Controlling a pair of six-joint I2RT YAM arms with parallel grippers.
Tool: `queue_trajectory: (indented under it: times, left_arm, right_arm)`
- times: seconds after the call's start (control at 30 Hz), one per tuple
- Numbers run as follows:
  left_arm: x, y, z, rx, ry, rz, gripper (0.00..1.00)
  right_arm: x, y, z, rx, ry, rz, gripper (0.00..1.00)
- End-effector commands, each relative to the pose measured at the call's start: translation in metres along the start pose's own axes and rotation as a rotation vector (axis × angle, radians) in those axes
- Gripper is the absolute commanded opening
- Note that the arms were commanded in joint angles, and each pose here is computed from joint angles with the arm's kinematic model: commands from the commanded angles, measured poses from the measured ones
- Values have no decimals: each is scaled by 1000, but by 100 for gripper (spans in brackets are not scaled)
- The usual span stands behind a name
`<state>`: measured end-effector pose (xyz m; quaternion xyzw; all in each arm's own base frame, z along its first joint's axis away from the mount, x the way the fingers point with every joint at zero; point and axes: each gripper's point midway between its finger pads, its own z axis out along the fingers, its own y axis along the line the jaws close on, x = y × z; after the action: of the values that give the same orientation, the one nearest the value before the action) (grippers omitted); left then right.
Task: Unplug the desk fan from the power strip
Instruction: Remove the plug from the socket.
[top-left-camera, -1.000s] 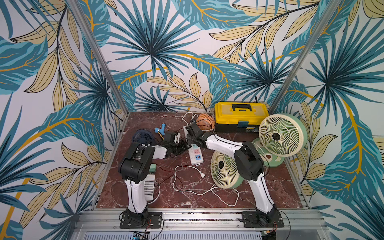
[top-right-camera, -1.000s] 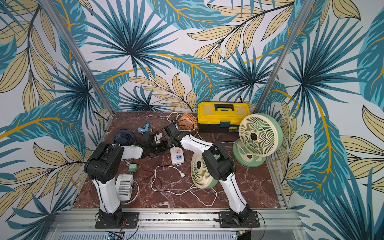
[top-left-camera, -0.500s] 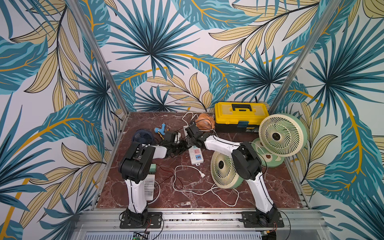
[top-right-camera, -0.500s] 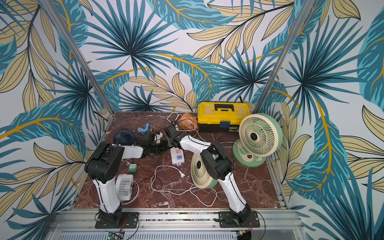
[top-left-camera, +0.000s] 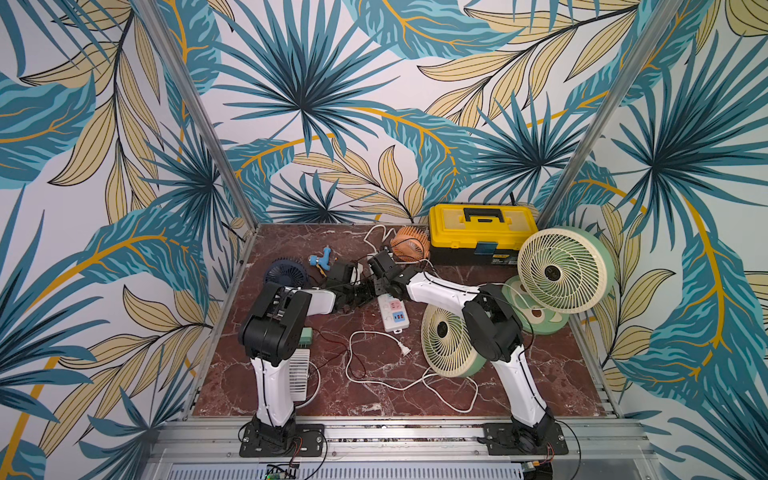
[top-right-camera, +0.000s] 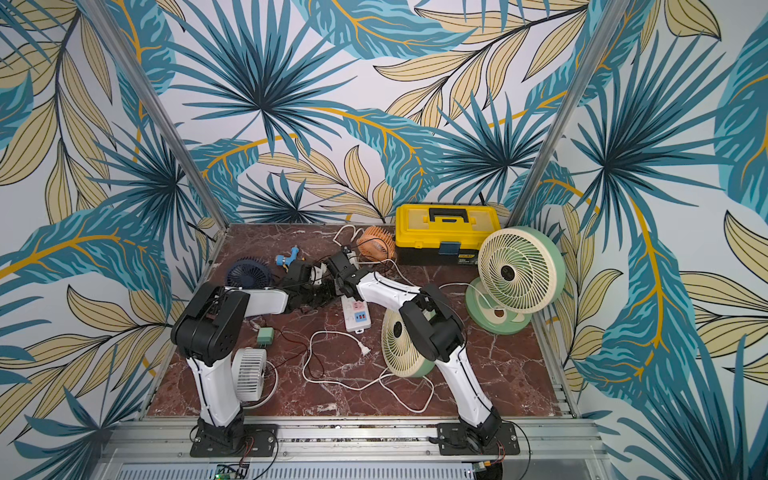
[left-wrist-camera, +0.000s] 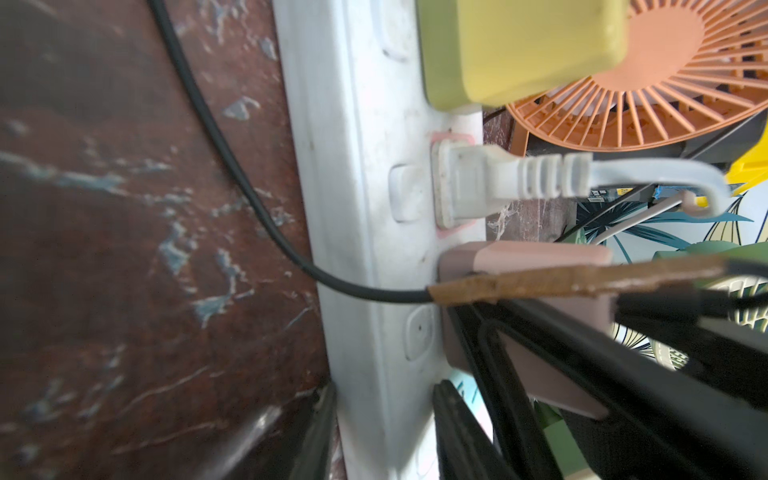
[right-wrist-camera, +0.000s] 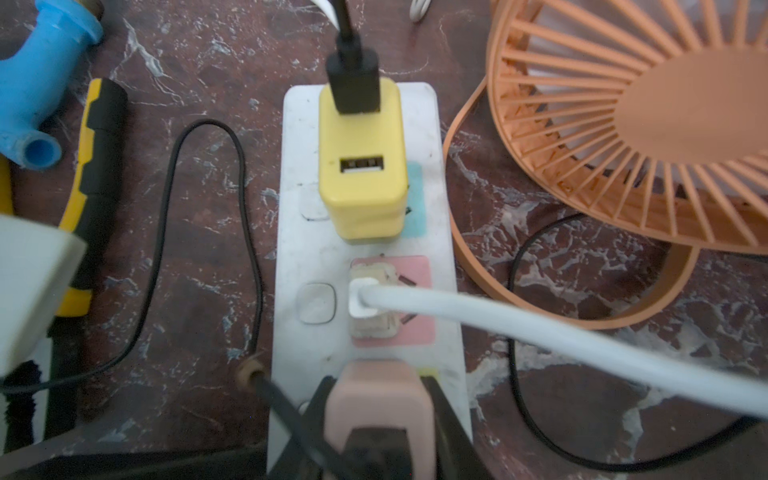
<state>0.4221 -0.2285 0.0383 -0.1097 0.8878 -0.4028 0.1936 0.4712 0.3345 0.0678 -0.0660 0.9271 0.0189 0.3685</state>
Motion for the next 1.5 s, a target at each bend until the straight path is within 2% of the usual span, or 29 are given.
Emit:
queue_trajectory:
  times: [0.0, 0.13, 0.33, 0.6, 0.8, 1.0, 1.2, 1.47]
  left_arm:
    - [19, 41, 8, -144, 47, -45, 43]
    - [19, 42, 6, -156, 46, -43, 43]
    - [19, 44, 4, -173, 43, -38, 43]
    - [19, 48, 3, -197, 47, -32, 43]
    - [20, 51, 3, -212, 51, -27, 43]
    - [18, 55, 3, -241, 53, -11, 43]
    - [18, 58, 2, -262, 55, -4, 43]
    - [15, 47, -1, -228, 51, 20, 44]
  right_arm:
    - [-14, 5, -16, 18, -41, 1, 15]
    - [-12, 1, -20, 61, -43, -28, 15]
    - [-16, 8, -27, -44, -55, 39, 15]
    - [-21, 7, -35, 56, -73, -50, 14]
    - [-24, 15, -33, -92, -63, 73, 14]
    - [-21, 14, -37, 7, -59, -8, 14]
    - [-21, 8, -35, -92, -48, 108, 14]
    - [-20, -6, -41, -29, -44, 78, 14]
